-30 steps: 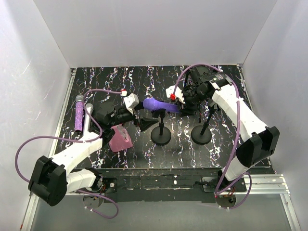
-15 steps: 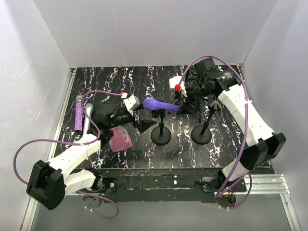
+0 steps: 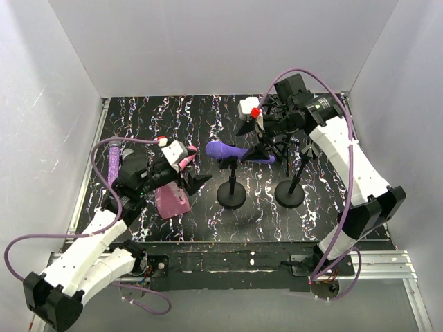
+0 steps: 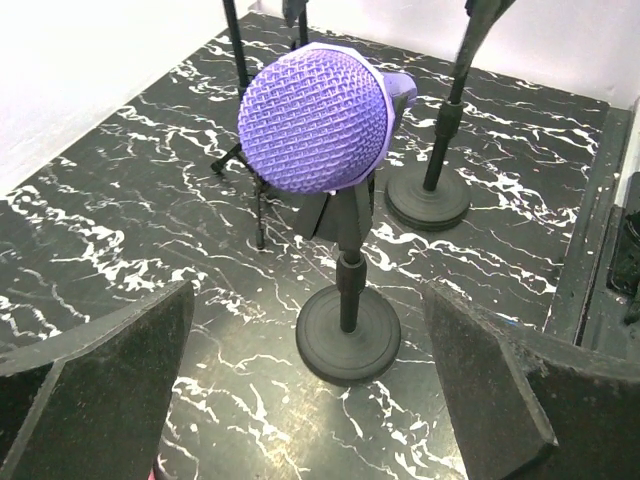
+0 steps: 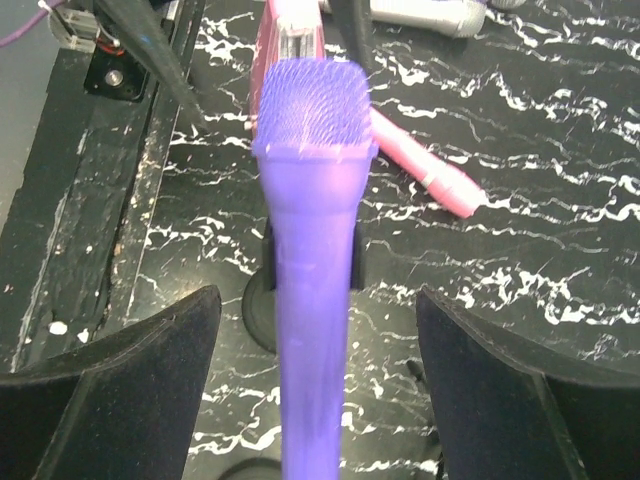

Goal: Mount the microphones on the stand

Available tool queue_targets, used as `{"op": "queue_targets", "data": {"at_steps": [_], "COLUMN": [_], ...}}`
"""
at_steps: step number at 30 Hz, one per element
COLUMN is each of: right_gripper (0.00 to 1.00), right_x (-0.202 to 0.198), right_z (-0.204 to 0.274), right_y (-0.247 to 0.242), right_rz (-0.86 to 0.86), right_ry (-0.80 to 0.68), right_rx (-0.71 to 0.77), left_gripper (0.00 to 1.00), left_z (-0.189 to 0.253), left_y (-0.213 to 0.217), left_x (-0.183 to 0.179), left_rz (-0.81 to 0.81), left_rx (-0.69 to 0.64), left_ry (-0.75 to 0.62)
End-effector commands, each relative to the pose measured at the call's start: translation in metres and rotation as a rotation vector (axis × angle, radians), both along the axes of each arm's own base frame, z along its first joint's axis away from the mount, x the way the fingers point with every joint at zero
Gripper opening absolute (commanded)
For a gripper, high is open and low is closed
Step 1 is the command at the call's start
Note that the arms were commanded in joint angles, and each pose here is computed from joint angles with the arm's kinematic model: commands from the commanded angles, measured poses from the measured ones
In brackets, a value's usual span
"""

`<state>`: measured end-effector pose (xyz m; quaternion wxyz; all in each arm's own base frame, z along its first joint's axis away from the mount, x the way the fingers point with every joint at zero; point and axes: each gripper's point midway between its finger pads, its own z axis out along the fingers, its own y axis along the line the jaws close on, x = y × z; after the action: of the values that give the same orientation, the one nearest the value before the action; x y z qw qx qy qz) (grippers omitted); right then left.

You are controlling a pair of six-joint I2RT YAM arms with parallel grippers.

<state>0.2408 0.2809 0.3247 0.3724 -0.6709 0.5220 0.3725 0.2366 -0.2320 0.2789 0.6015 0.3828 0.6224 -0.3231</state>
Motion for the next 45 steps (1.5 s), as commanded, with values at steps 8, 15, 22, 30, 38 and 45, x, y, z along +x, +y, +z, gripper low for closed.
{"op": "queue_targets", "data": {"at_steps": [8, 15, 22, 30, 38, 45], "right_gripper": [0.85, 0.79, 0.60, 0.20, 0.15, 0.11], "right_x": [-0.002, -0.005, -0.009, -0.008, 0.059, 0.151], "right_z": [-0.011, -0.031, -0.039, -0.018, 0.019, 0.059], "right_y": [0.033, 0.037, 0.029, 0.036, 0.067, 0.082], "right_rz": [0.057, 0.072, 0.094, 0.095, -0.078, -0.325], "right_ry": [0.014, 0.027, 0.015, 0.025, -0.077, -0.266], "right_rx": [-0.041, -0.097, -0.145, -0.111, -0.014, 0.119], "left_gripper": [0.98, 0.98, 0.98, 0.98, 0.98, 0.98], "left_z": [0.018, 0.004, 0.003, 0.003, 0.007, 0.005], "left_y": [0.044, 0.054, 0.062, 0.067, 0.072, 0.074], "left_x": [-0.021, -0.028, -0.033, -0.035, -0.032, -0.030], "left_rz": [0.154, 0.185, 0.219, 0.232, 0.270, 0.285], "left_rx": [0.039, 0.032, 0.000, 0.008, -0.002, 0.002], "left_ry": [-0.056, -0.060, -0.080, -0.095, -0.101, -0.103]}}
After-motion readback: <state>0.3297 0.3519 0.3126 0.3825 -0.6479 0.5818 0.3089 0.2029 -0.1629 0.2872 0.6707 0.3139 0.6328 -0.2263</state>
